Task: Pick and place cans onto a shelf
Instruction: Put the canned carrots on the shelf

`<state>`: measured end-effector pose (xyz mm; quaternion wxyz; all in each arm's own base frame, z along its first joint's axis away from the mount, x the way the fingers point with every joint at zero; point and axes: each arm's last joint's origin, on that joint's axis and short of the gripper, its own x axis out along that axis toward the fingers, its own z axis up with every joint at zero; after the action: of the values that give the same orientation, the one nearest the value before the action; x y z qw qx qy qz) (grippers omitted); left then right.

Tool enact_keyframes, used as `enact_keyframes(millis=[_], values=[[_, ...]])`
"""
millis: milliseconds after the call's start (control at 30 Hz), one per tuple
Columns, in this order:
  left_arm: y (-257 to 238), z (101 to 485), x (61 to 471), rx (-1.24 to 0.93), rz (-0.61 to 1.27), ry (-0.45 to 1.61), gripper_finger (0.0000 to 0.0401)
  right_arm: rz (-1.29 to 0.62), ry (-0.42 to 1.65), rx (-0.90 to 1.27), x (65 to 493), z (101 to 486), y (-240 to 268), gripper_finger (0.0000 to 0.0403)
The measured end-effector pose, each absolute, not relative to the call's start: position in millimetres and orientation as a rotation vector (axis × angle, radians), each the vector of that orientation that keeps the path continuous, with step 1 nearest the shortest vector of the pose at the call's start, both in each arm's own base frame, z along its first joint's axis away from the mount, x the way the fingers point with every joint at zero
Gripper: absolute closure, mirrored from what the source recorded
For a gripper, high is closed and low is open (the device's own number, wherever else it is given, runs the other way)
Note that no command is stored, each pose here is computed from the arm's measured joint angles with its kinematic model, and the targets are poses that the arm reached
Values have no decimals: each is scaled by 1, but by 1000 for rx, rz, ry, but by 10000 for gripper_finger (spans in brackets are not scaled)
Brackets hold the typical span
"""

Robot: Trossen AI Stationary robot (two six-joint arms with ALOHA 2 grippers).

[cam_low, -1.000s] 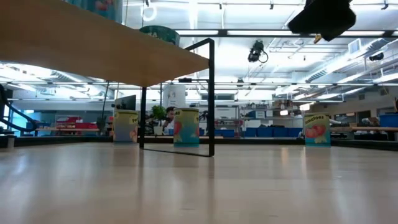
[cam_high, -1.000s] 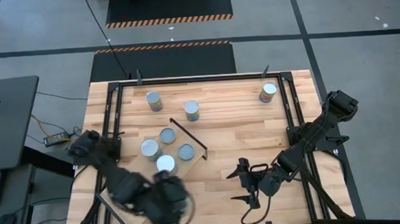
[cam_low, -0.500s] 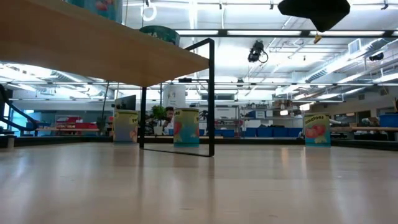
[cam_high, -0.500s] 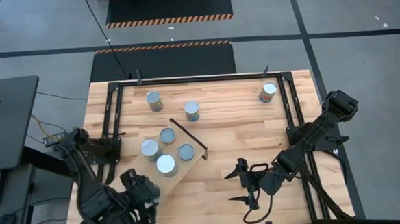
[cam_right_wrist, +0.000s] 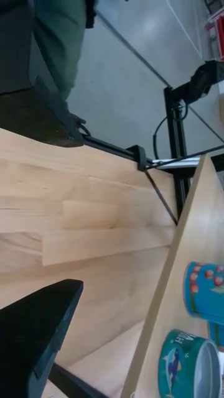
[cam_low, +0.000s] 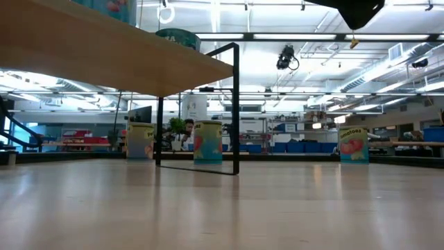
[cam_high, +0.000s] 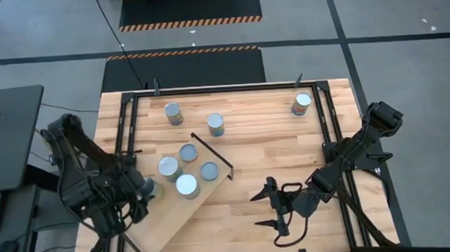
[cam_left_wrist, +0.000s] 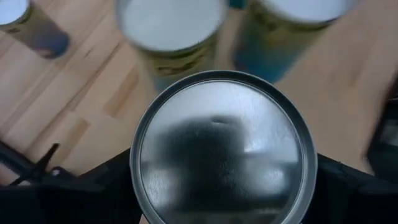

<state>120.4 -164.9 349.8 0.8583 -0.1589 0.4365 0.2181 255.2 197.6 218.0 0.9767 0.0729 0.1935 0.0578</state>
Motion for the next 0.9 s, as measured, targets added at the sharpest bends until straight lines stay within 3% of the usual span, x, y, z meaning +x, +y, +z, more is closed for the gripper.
enact_keyframes(millis=[333, 900], values=[[-163, 323, 123, -296, 447, 933, 83, 105, 378, 158, 258, 219, 194, 30], [-152, 332, 125, -350, 445, 1012, 45, 92, 378, 161, 262, 219, 190, 30]])
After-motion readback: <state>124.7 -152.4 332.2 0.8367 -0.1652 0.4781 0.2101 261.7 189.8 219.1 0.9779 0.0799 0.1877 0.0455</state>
